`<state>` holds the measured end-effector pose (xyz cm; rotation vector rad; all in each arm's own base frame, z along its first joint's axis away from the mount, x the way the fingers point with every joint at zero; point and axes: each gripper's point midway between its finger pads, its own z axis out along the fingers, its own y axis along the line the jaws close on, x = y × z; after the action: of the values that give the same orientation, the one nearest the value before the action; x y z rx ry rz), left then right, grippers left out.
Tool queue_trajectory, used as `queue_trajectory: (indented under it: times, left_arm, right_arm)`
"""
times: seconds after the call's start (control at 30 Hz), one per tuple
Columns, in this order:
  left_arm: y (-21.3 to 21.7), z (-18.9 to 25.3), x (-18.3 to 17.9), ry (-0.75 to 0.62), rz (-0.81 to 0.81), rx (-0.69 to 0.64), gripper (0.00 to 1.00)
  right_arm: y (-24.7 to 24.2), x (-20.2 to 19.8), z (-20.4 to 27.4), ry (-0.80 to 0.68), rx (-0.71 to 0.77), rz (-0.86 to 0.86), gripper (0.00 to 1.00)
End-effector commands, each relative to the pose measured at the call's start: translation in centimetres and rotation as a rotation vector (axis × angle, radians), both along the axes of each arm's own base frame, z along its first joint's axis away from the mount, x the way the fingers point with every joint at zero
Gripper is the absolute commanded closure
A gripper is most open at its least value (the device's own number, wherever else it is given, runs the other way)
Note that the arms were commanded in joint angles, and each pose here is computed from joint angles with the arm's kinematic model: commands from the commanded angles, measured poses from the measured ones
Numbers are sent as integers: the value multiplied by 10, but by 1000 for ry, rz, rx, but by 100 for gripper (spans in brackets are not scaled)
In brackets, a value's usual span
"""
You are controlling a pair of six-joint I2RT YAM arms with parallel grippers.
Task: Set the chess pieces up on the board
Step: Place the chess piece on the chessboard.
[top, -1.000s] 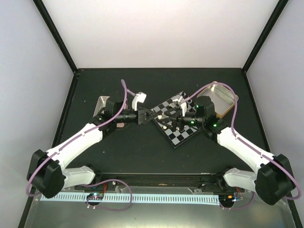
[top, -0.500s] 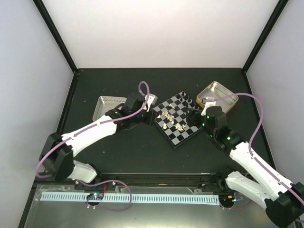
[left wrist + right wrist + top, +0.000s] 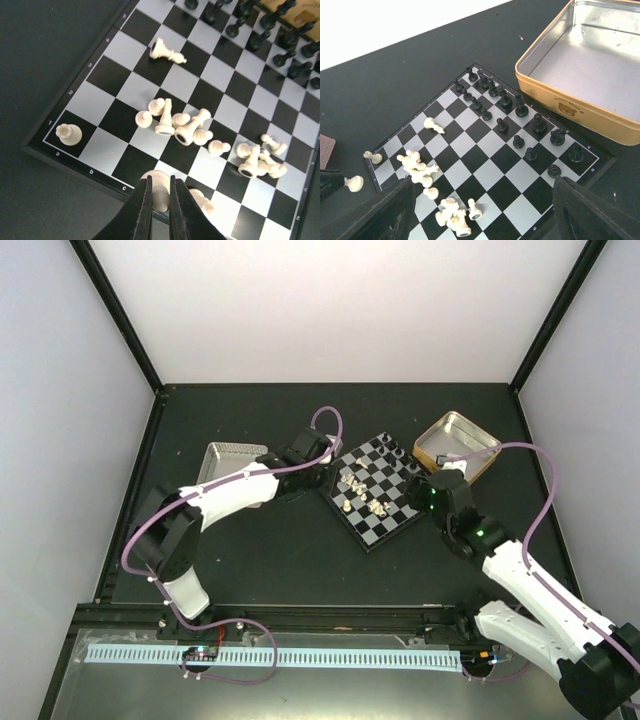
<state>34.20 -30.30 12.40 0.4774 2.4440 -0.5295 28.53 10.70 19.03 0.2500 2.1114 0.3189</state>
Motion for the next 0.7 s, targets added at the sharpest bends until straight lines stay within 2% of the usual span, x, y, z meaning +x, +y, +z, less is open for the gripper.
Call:
queue_trajectory:
  times: [0.0,0.67]
  left_arm:
    - [-3,-10,5,18,1,54,98]
    - [-5,-64,13,89,3,156,98]
  right_arm:
    - [-6,3,-6,5,-26,-34,24]
    - [2,7,-26,67,-50,-11,24]
